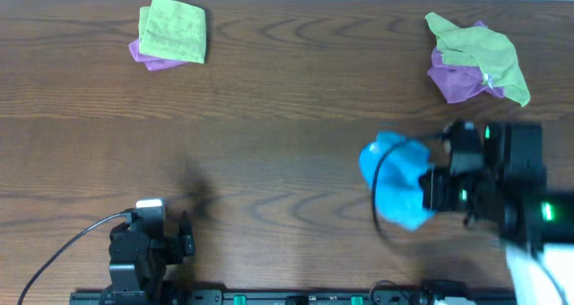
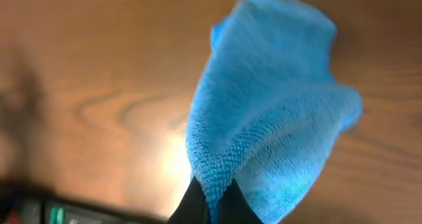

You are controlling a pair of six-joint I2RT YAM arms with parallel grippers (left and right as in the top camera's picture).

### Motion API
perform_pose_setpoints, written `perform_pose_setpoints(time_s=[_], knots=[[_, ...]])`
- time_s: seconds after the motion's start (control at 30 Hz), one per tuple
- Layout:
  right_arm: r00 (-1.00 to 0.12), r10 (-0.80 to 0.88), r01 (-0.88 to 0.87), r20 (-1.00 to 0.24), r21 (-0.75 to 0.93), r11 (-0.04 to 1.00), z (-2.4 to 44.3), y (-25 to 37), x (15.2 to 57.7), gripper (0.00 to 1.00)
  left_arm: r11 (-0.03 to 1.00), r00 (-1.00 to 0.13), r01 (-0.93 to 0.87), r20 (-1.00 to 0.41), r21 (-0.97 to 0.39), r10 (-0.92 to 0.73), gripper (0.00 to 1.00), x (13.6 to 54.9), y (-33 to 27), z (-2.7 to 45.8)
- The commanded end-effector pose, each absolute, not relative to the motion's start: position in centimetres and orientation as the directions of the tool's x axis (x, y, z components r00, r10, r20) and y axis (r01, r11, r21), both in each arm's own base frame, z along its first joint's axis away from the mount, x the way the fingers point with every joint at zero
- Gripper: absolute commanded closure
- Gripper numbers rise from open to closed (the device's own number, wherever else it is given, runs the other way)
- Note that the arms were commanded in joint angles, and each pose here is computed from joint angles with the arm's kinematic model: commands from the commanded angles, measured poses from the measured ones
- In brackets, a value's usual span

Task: Fold the cloth
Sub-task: 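Lift the blue cloth with the right gripper and pull it toward center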

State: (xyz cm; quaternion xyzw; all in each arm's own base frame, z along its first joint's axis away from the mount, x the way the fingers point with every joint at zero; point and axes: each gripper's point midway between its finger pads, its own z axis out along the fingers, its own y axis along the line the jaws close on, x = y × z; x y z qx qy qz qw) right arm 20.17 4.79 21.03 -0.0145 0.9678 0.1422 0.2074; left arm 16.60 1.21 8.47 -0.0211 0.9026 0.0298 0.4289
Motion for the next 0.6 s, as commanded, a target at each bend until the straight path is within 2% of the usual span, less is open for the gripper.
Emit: perform_pose_setpoints(time_s=[0.0,0.13,0.23,0.57], knots=[[-0.877,-0.006,-0.192,-0.48,0.341,0.92,23.2,7.4,17.6,0.99,0.996,-0.678,-0.067,-0.735,0.052,-0.008,0.04,15.8,1.4,6.8],[-0.86,0.02,-0.216,-0.511,0.399,0.891,24.6,8.8,15.2,0.99,0.996,-0.678,-0.067,-0.735,0.052,-0.008,0.05,15.8,1.4,6.8],[-0.861,0.008,-0.239,-0.508,0.419,0.876,24.8,9.7,15.2,0.99,0.996,-0.678,-0.067,-0.735,0.052,-0.008,0.04,15.8,1.4,6.8],[-0.867,-0.065,-0.317,-0.495,0.445,0.838,23.4,14.0,22.0,0.99,0.996,-0.678,-0.067,-0.735,0.052,-0.008,0.05,15.8,1.4,6.8]])
